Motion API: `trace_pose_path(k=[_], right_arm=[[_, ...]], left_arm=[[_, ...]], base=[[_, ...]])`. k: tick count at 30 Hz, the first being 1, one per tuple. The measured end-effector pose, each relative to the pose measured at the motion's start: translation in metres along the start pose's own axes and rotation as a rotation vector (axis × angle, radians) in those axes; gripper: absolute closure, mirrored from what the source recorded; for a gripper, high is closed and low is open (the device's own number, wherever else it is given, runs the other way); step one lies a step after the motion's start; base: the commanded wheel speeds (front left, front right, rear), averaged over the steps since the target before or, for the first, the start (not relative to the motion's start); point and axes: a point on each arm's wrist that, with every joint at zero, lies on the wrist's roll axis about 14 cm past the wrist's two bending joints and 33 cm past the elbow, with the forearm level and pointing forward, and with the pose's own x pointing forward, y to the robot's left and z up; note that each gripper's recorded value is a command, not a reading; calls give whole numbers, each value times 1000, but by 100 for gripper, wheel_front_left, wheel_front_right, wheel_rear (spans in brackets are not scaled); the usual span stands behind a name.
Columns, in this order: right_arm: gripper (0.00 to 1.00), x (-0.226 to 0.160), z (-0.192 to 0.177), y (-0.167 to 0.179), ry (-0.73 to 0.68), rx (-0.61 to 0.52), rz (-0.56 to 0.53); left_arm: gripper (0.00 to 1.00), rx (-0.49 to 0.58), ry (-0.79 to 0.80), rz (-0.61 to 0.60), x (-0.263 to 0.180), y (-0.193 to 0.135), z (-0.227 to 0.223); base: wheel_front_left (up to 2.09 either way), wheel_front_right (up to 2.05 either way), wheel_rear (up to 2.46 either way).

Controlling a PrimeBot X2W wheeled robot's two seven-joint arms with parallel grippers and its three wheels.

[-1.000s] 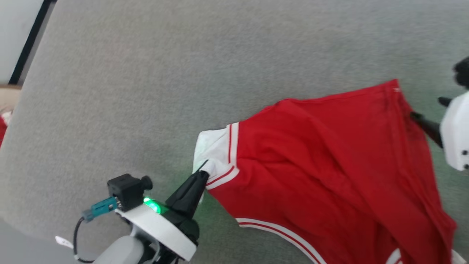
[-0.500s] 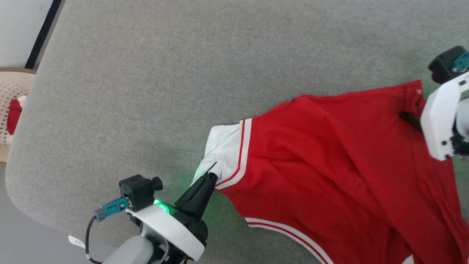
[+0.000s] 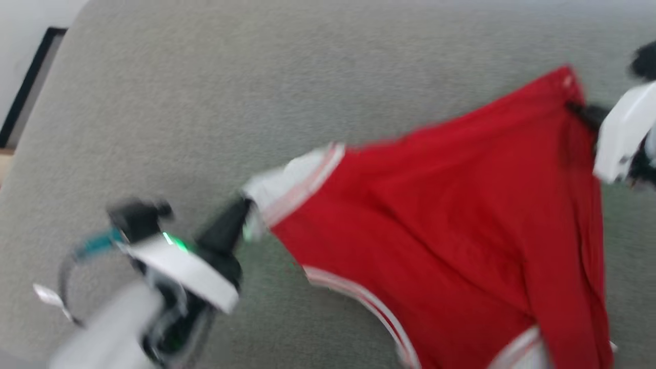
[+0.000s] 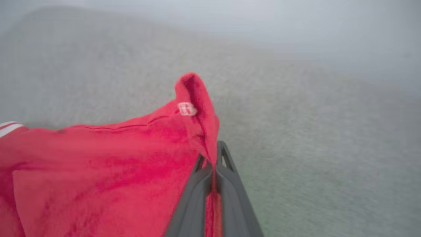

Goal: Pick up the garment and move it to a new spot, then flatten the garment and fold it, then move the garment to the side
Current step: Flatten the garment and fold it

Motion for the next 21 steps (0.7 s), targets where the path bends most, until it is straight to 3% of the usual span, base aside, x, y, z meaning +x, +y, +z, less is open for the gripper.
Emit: trace_pose_path(k=[8, 15, 21], right_arm=[[100, -40, 99, -62, -338, 115, -166], [100, -51, 176, -93, -581, 154, -243], [100, -70, 227, -116, -756, 181, -305]], left_arm=[[100, 57, -242, -81, 82, -15, 128], [100, -37, -518, -98, 150, -28, 252], [100, -97, -660, -193, 181, -66, 318]], base=[[0, 0, 0], [0, 0, 0], [0, 0, 0]])
